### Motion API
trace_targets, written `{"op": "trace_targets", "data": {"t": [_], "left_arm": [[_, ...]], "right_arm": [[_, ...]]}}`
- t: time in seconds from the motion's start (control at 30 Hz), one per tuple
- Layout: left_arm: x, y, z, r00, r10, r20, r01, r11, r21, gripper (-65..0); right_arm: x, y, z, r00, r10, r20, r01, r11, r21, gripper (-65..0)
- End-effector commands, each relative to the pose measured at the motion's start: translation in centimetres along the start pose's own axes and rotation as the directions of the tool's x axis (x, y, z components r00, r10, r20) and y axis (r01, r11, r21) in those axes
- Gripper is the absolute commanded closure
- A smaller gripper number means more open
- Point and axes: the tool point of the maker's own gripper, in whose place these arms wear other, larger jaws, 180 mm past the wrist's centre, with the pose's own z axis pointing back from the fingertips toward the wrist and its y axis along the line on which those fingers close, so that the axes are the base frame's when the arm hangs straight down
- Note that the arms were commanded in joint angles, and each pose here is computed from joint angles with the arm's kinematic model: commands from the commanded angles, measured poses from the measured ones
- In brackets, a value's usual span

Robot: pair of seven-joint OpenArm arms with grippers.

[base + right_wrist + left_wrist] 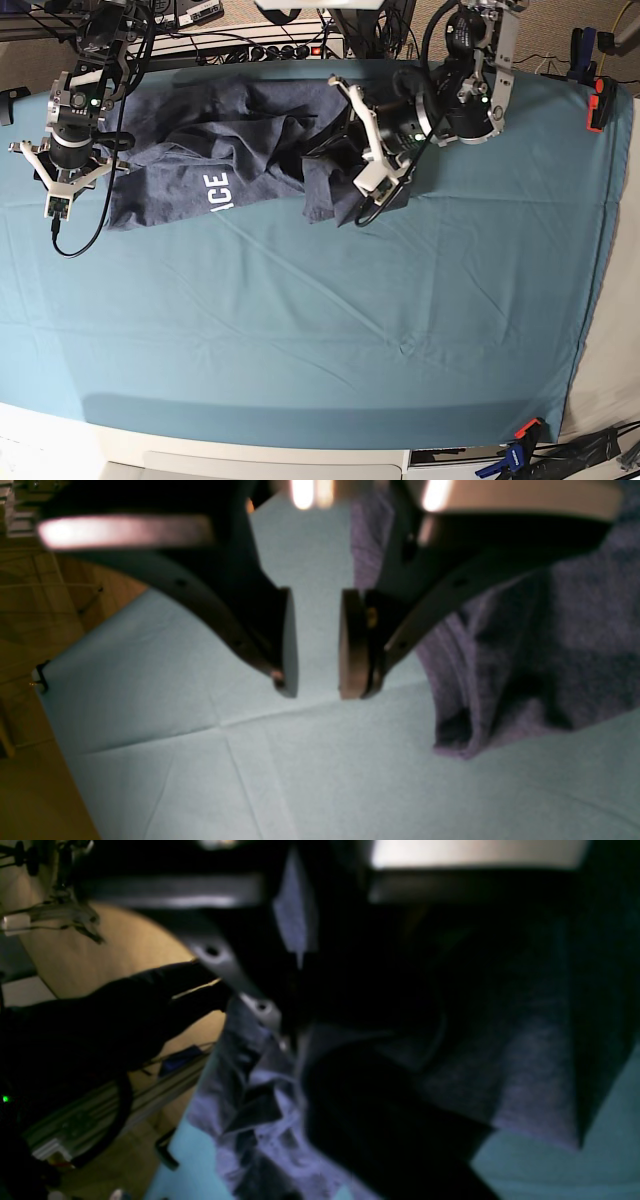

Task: Fold the T-shirt properly
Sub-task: 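Lower the hem end onto the shirt middle and open the left gripper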

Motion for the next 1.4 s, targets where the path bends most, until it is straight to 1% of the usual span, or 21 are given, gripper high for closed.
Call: {"op": "trace_targets", "data": {"t": [0.0, 0.1, 0.27, 0.4, 0.57, 0.7, 1.0, 1.2, 1.37], "left_arm": [[1.5, -0.8, -0.1, 0.998, -0.013, 0.059, 0.014, 1.000, -0.025, 0.0], [1.3, -1.6, -0.9, 0.998, -0.036, 0.046, 0.038, 0.999, -0.038, 0.0], [0.7, -2.4, -1.9, 0.997, -0.073, 0.017, 0.074, 0.997, -0.031, 0.0], [0.6, -2.5, -2.6, 0.995, -0.097, 0.005, 0.097, 0.995, -0.032, 0.0], [-0.1, -1.2, -3.9, 0.998, -0.060, -0.022, 0.059, 0.998, -0.034, 0.0], [-0.1, -0.6, -4.3, 0.998, -0.061, -0.030, 0.060, 0.998, -0.034, 0.0], [0.6, -1.6, -4.8, 0.999, -0.049, -0.004, 0.048, 0.997, -0.062, 0.0], [0.1, -2.8, -5.5, 0.997, -0.074, -0.026, 0.071, 0.994, -0.088, 0.0], [0.0, -3.0, -5.6, 0.997, -0.078, -0.029, 0.075, 0.993, -0.094, 0.0]], "right_arm": [[1.4, -1.0, 0.1, 0.999, 0.007, 0.052, -0.006, 1.000, -0.028, -15.7], [1.4, -1.0, 0.1, 0.999, 0.008, 0.053, -0.006, 1.000, -0.028, -15.7], [1.4, -1.0, 0.1, 0.999, 0.007, 0.052, -0.006, 1.000, -0.028, -15.7], [1.4, -0.9, 0.1, 0.999, 0.007, 0.052, -0.005, 1.000, -0.027, -15.7], [1.4, -0.9, 0.1, 0.999, 0.005, 0.052, -0.003, 1.000, -0.025, -15.7], [1.4, -0.9, 0.1, 0.999, 0.004, 0.052, -0.003, 1.000, -0.025, -15.7], [1.4, -0.9, 0.1, 0.999, 0.004, 0.052, -0.003, 1.000, -0.025, -15.7], [1.4, -0.9, 0.1, 0.999, 0.004, 0.052, -0.003, 1.000, -0.025, -15.7], [1.4, -0.9, 0.1, 0.999, 0.004, 0.052, -0.003, 1.000, -0.025, -15.7]]}}
